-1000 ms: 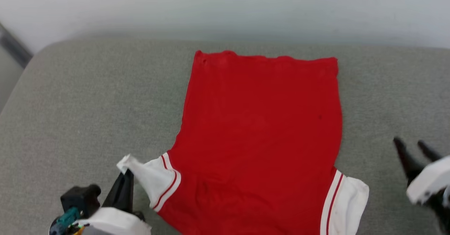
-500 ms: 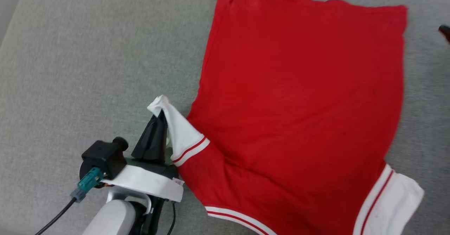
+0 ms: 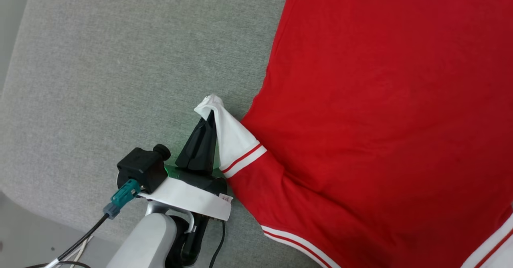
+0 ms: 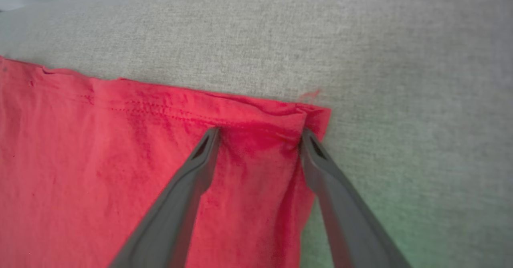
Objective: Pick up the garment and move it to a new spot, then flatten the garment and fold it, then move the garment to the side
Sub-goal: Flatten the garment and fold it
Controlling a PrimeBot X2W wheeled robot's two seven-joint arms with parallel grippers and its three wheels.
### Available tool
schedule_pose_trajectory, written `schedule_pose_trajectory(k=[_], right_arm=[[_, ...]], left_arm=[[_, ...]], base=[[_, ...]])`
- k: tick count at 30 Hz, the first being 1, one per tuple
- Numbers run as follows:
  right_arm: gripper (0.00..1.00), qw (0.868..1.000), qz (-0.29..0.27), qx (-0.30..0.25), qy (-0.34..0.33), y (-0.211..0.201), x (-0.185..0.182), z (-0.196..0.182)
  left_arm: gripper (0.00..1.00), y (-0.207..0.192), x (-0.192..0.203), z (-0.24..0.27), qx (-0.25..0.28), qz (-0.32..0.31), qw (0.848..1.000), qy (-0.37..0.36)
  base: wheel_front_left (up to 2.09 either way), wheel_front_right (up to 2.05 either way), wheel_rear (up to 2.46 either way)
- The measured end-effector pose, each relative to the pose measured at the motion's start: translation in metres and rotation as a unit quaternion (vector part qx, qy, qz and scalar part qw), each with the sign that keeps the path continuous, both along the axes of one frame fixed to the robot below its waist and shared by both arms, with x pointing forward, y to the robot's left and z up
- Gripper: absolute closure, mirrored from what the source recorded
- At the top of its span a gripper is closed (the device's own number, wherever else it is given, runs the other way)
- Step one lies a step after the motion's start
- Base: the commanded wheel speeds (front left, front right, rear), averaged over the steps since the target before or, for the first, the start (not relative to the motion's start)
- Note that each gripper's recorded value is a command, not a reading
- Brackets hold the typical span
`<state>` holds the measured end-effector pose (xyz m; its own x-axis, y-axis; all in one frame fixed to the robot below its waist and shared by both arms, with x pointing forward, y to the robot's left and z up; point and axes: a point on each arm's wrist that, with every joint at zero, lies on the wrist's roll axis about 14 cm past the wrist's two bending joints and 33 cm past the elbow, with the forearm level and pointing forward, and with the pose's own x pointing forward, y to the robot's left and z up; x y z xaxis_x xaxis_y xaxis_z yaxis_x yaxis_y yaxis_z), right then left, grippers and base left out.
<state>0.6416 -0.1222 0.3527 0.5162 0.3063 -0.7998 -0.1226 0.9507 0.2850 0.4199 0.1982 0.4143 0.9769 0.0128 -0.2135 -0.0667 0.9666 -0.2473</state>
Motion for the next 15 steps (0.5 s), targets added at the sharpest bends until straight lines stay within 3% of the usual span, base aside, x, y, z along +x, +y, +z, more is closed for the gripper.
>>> schedule_pose_trajectory(k=[2, 3, 4, 5, 15], right_arm=[[0.0, 1.0, -0.006, 0.01, 0.018, 0.001, -0.001, -0.006], [0.3, 1.0, -0.007, 0.008, 0.025, 0.001, -0.002, -0.007], [0.7, 0.999, -0.008, 0.009, 0.033, 0.001, -0.003, -0.008], [1.0, 0.999, -0.01, 0.011, 0.041, 0.0, -0.005, -0.008], [1.0, 0.999, 0.004, -0.046, -0.004, -0.015, -0.017, 0.036]], left_arm=[[1.0, 0.002, -0.002, -0.002, 0.003, 0.002, 1.0, 0.003], [1.0, 0.002, -0.003, -0.002, 0.003, 0.002, 1.0, 0.004], [1.0, 0.002, -0.003, -0.001, 0.003, 0.001, 1.0, 0.003], [1.0, 0.002, -0.003, 0.0, 0.003, 0.0, 1.0, 0.001], [1.0, 0.009, -0.023, 0.015, 0.005, 0.013, 1.0, -0.009]], base=[[0.0, 0.0, 0.0], [0.0, 0.0, 0.0], [0.0, 0.0, 0.0], [0.0, 0.0, 0.0], [0.0, 0.0, 0.0]])
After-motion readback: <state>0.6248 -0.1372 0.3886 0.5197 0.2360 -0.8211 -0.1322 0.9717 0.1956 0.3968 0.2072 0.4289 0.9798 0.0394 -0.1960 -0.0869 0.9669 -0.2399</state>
